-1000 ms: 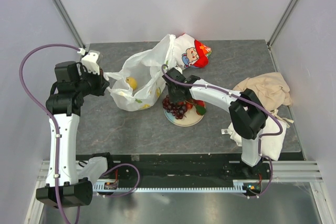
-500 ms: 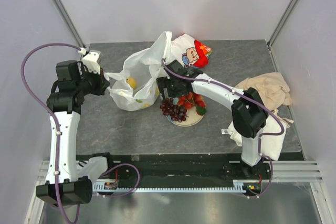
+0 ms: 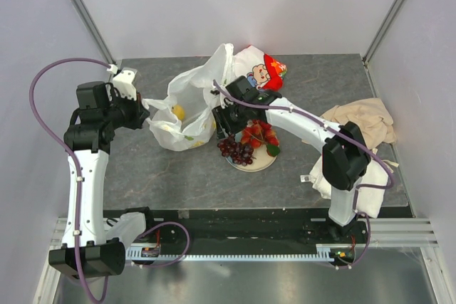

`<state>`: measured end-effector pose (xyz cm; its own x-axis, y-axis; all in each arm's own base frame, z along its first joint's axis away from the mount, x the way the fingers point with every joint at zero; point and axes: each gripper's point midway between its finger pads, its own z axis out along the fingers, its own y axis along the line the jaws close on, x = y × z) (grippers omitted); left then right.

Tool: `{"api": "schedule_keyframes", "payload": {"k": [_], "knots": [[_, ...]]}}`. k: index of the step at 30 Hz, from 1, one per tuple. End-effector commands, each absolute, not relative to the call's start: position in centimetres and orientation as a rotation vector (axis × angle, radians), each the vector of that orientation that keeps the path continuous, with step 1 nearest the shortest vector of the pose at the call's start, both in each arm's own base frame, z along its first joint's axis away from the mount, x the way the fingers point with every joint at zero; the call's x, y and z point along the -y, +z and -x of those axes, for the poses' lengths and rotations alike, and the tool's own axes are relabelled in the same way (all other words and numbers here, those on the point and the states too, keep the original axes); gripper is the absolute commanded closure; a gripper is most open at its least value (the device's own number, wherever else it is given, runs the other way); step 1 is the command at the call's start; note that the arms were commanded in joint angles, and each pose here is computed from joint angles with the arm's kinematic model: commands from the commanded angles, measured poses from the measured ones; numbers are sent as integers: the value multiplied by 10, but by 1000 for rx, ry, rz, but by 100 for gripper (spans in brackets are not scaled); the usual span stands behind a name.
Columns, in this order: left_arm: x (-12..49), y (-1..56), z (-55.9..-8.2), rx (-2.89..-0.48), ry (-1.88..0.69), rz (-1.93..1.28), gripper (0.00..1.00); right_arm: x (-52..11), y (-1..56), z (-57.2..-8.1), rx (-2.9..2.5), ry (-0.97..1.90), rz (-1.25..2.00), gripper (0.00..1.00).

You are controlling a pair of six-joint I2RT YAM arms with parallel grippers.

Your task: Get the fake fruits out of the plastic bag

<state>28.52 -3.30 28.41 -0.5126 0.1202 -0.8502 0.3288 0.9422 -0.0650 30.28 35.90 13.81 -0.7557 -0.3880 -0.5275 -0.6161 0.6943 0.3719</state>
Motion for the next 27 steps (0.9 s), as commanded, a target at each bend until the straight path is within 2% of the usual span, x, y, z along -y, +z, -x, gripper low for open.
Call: {"api": "schedule_keyframes", "payload": {"k": [1,5,9,17,27], "knots": [[36,301,-294,-2044,-287,-299,98,-376,153,-263,-2329,929,1123,52],[36,314,-298,-2022,-293,-277,98,-374,133,-257,-2199,857,1330,48],[36,321,-296,-2004,-291,-276,99,-376,105,-265,-2211,770,1395,50],[33,316,-290,-2011,-274,-272,98,-383,74,-305,-2255,586,1333,53],[32,316,-288,-2012,-271,-261,99,-384,68,-337,-2250,429,1252,54]]}}
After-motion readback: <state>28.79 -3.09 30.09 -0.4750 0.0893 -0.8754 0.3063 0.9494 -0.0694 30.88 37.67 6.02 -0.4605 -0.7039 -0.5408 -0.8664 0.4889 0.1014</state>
